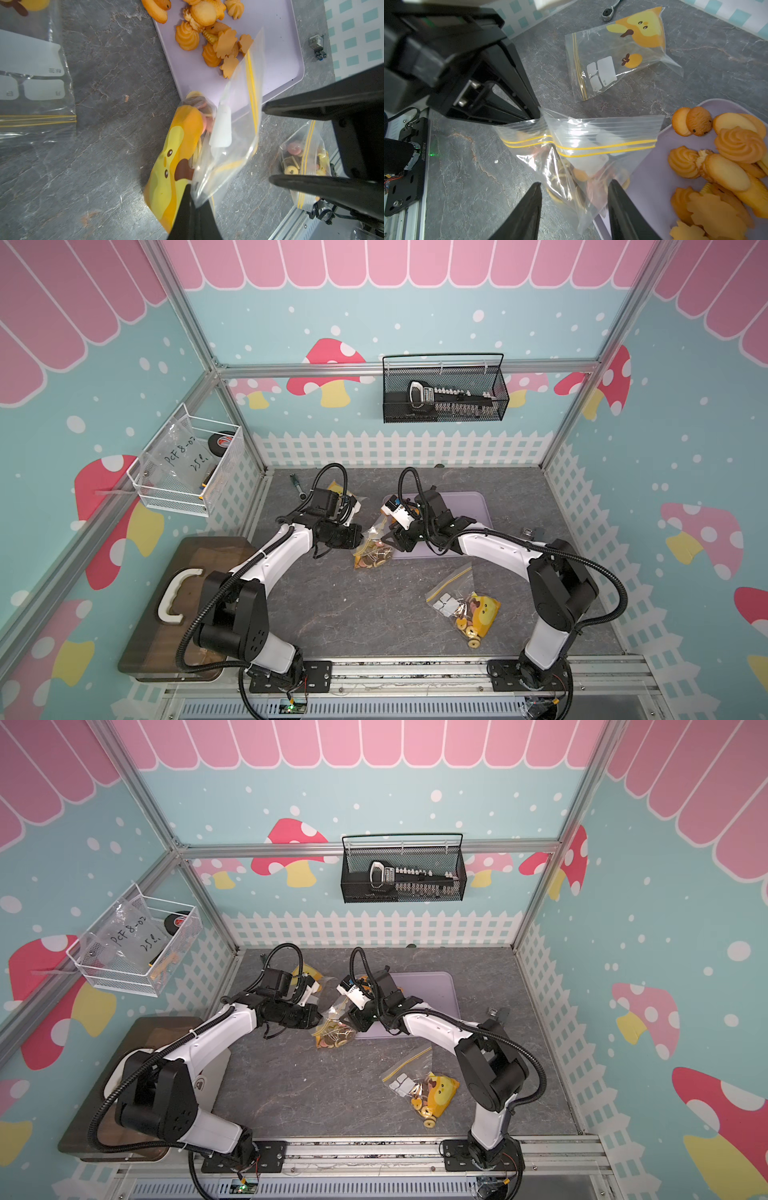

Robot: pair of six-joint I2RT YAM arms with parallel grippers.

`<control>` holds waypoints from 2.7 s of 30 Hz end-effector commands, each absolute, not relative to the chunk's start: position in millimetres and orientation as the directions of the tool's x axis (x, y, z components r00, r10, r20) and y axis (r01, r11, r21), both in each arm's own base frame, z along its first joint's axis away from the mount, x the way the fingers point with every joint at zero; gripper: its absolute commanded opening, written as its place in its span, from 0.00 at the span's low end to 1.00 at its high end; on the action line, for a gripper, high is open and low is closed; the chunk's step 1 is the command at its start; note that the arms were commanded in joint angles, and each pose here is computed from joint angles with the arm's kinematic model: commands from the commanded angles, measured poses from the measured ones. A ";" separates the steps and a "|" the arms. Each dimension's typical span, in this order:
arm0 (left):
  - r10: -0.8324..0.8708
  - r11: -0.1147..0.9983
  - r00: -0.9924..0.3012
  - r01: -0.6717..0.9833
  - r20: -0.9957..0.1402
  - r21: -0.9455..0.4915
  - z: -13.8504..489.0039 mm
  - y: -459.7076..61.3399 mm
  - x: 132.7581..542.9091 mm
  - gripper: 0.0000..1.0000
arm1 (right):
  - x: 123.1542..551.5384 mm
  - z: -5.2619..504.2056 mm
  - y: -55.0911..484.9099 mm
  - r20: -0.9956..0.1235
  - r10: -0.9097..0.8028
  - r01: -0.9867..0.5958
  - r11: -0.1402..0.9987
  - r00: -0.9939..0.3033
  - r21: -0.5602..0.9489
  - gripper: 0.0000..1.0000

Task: Pour cookies out of the ziploc bag
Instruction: Open the ziploc bag at the center of the board.

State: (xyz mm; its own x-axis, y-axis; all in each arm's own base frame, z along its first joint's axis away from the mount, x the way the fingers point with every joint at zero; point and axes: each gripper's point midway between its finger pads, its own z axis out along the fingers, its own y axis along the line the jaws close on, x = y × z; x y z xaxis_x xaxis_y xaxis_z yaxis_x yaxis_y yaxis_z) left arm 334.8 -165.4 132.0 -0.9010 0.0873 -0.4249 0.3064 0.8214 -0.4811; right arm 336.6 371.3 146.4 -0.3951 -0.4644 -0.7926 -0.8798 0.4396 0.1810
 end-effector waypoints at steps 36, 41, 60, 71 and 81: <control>-0.022 0.861 -0.935 0.162 -0.354 -0.483 107.8 -140.0 349.4 0.00 | 280.4 151.7 388.9 -0.859 -0.388 -0.940 0.203 -0.334 0.274 0.00; -0.065 0.851 -0.937 0.127 -0.343 -0.510 106.3 -134.3 353.2 0.00 | 267.9 160.4 392.5 -0.864 -0.359 -0.936 0.124 -0.352 0.329 0.00; -0.028 0.767 -0.924 0.224 -0.382 -0.601 128.5 -155.3 346.8 0.00 | 311.5 130.9 377.4 -0.783 -0.458 -0.873 0.438 -0.421 0.213 0.59; 0.013 0.684 -0.923 0.289 -0.385 -0.669 143.4 -175.8 334.5 0.00 | 318.8 100.6 403.0 -0.682 -0.520 -0.828 0.509 -0.514 0.235 0.76; 0.004 0.682 -0.917 0.295 -0.399 -0.670 150.5 -175.8 334.6 0.00 | 322.5 86.2 399.5 -0.629 -0.549 -0.803 0.555 -0.551 0.219 0.40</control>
